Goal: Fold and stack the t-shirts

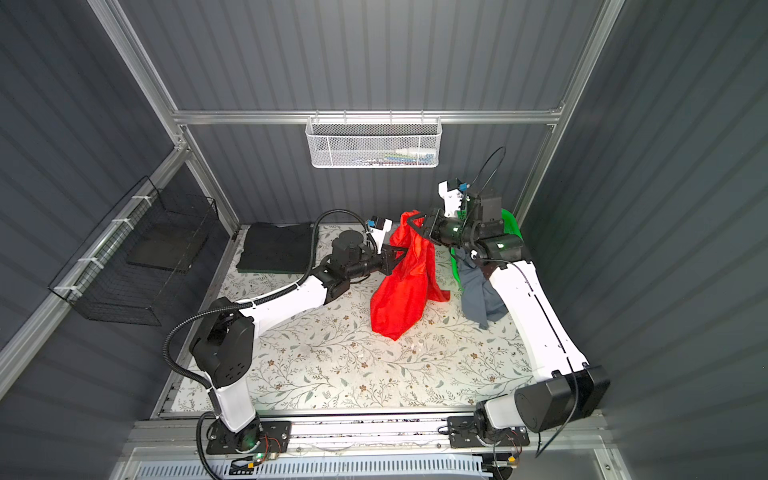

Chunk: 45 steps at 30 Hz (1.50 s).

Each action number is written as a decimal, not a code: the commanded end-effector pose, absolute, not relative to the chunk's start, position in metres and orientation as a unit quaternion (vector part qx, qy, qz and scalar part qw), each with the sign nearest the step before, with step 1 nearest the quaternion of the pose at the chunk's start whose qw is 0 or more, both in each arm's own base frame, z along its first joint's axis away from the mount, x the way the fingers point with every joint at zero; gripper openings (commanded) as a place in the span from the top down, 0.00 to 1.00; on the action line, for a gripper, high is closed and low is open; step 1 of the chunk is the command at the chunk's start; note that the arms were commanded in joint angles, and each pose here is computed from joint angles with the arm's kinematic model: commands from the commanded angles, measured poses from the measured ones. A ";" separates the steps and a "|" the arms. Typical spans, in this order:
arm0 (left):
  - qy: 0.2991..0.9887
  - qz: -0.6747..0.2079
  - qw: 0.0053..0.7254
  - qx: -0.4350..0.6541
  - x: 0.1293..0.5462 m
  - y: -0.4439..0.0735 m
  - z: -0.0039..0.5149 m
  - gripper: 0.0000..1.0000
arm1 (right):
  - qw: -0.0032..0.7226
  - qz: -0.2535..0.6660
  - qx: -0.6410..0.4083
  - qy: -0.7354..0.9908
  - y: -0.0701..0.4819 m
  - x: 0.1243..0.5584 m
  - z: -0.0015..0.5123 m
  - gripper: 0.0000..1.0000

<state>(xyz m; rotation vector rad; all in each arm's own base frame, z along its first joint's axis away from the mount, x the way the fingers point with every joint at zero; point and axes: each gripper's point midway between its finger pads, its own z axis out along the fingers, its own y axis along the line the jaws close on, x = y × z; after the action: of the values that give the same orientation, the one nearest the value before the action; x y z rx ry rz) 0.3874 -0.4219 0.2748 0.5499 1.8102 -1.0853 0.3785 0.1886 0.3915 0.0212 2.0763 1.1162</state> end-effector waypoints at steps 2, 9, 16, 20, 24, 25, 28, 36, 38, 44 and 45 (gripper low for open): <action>0.737 -0.369 0.533 0.191 0.394 -0.375 0.314 1.00 | 0.407 0.341 0.053 0.846 0.157 0.386 0.368 0.19; 0.737 -0.240 0.620 0.121 0.391 -0.293 0.360 1.00 | 0.370 0.127 0.152 0.908 0.076 0.369 0.301 0.01; 0.720 -0.199 0.656 0.103 0.378 -0.259 0.378 1.00 | 0.304 0.054 0.232 0.922 0.026 0.323 0.237 0.01; 0.724 -0.199 0.651 0.107 0.376 -0.259 0.371 1.00 | 0.284 0.062 0.268 0.919 0.018 0.301 0.202 0.01; 0.722 -0.208 0.653 0.098 0.376 -0.259 0.366 1.00 | 0.256 0.073 0.286 0.921 0.019 0.287 0.163 0.01; 0.723 -0.210 0.651 0.098 0.376 -0.260 0.366 1.00 | 0.248 0.078 0.289 0.922 0.021 0.285 0.153 0.01; 0.725 -0.221 0.643 0.111 0.374 -0.266 0.364 1.00 | 0.230 0.091 0.302 0.921 0.022 0.284 0.126 0.01; 0.731 -0.227 0.634 0.112 0.377 -0.271 0.357 1.00 | 0.232 0.038 0.314 0.920 -0.004 0.304 0.086 0.05; 0.735 -0.223 0.630 0.113 0.379 -0.273 0.354 1.00 | 0.227 0.023 0.305 0.925 -0.010 0.314 0.082 0.07; 0.739 -0.204 0.633 0.109 0.385 -0.270 0.348 1.00 | 0.225 -0.032 0.288 0.930 -0.030 0.340 0.085 0.11; 0.740 -0.201 0.632 0.112 0.386 -0.271 0.346 1.00 | 0.226 -0.045 0.285 0.930 -0.035 0.343 0.085 0.14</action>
<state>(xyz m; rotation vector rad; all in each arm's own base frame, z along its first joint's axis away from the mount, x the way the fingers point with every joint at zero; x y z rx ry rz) 0.3811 -0.2707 0.3304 0.2754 1.7395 -0.4633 0.3298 -0.0178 0.0751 0.8340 2.6017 -0.0126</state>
